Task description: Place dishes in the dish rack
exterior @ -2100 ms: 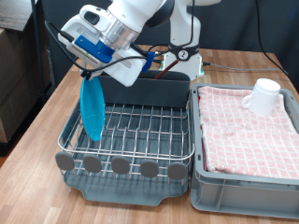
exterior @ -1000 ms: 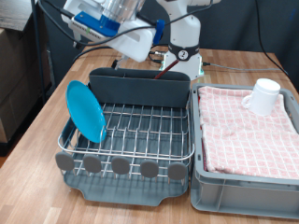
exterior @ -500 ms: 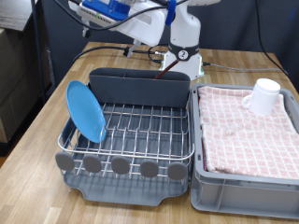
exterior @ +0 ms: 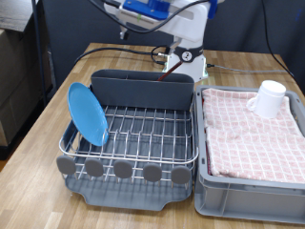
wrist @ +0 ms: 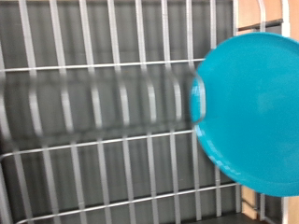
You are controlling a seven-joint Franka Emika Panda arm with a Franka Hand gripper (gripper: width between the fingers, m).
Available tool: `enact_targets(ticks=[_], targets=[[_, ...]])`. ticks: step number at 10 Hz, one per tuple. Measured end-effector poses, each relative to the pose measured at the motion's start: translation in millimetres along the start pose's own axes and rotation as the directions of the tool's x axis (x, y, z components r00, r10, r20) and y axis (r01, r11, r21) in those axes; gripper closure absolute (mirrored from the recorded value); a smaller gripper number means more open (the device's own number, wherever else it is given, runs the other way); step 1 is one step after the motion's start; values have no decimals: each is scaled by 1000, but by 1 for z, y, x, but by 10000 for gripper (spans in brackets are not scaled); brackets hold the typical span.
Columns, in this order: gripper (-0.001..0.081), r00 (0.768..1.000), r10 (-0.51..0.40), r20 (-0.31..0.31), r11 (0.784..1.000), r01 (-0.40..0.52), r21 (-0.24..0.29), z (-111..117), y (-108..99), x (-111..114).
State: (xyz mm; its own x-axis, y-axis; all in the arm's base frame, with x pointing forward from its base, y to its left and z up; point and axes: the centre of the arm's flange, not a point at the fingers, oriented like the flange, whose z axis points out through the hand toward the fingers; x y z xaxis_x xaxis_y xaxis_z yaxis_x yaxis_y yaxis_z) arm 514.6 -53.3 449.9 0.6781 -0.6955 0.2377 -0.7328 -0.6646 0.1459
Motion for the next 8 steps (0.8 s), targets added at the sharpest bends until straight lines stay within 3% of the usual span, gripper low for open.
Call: enact_targets(ticks=[3,6,8], targets=[[3,998,-4,61,1000,3,15,-21,-29,-42],[3,997,-37,72,999,35,29,-42,-57,-86],[3,997,-35,73,999,33,26,-43,-59,-90]])
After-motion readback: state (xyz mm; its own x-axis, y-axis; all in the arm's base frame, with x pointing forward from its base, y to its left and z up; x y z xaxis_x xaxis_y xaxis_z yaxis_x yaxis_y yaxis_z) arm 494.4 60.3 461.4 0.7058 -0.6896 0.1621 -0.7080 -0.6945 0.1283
